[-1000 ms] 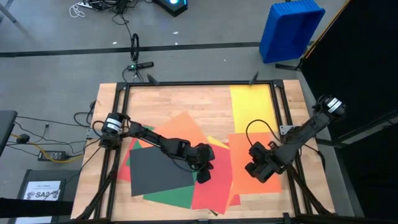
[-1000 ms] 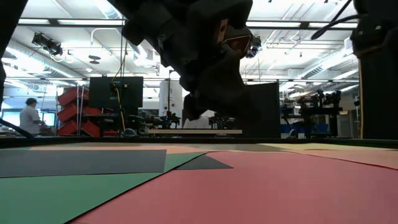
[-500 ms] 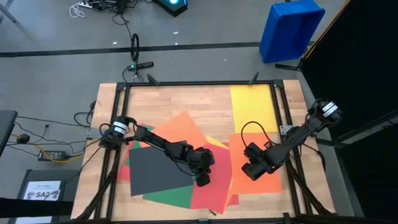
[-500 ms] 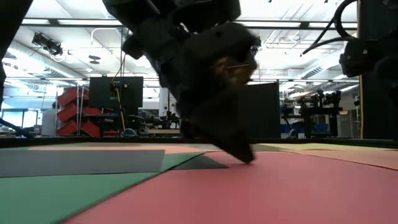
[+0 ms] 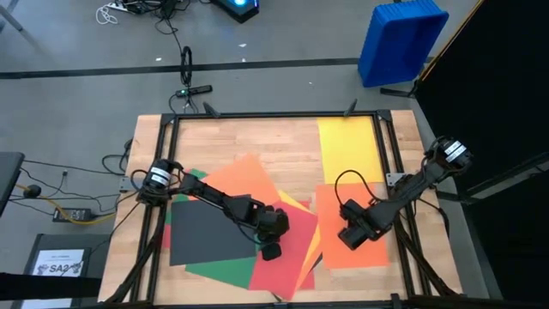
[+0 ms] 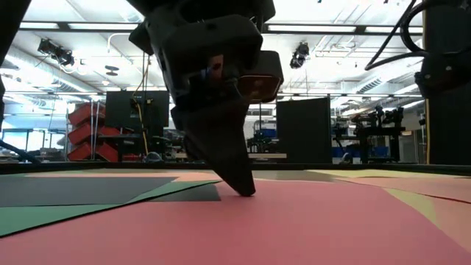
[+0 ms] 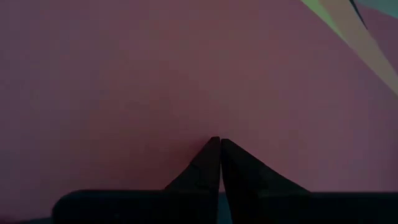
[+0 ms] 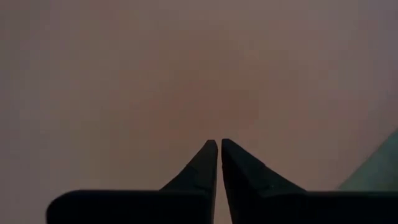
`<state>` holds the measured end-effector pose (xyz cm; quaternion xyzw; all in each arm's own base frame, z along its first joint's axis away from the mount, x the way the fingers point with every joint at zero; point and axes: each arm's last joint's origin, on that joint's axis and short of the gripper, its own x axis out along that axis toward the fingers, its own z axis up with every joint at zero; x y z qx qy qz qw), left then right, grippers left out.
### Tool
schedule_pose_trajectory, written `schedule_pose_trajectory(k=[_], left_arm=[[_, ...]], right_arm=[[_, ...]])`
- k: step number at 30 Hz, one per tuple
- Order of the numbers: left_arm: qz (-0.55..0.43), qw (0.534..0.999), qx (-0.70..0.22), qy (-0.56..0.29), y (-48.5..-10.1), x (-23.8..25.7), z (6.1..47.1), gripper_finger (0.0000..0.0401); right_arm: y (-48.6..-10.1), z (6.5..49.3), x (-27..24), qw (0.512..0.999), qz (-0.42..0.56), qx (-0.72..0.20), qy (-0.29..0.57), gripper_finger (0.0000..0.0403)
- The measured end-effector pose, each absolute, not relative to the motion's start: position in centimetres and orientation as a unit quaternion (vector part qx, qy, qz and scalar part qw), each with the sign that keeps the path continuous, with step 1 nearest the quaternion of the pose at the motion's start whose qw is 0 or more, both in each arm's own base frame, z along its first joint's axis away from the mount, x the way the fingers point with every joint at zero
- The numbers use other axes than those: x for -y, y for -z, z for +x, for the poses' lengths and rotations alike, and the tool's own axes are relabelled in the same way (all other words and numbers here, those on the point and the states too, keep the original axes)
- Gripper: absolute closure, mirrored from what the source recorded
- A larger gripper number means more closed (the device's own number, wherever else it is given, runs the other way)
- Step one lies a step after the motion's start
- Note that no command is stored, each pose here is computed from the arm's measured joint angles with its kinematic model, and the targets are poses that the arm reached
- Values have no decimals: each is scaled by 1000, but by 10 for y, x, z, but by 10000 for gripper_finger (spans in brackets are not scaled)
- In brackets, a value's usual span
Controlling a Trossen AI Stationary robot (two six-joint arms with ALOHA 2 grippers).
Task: Organize paper
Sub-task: Move the orange colored paper to the bottom right of the table
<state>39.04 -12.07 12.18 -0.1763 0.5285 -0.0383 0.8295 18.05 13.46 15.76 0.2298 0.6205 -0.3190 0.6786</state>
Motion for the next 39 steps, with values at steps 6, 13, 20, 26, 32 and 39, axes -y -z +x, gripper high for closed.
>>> schedule_pose_trajectory(k=[6, 13, 20, 26, 32, 39], left_arm=[[-179, 833, -522, 41, -121, 122, 391, 401], [-184, 844, -502, 49, -122, 123, 395, 401], [-184, 844, -501, 46, -122, 123, 395, 401], [-181, 846, -499, 40, -122, 123, 395, 401], [-184, 854, -486, 39, -124, 123, 398, 401], [-186, 858, -476, 39, -125, 124, 399, 401]], right_arm=[[-158, 176, -143, 679, 242, -616, 318, 403], [-158, 167, -154, 683, 259, -596, 333, 403], [-159, 149, -170, 697, 285, -556, 351, 403], [-169, 138, -176, 712, 322, -517, 349, 403], [-168, 170, -155, 730, 302, -510, 340, 403], [-173, 233, -112, 792, 286, -489, 228, 403]])
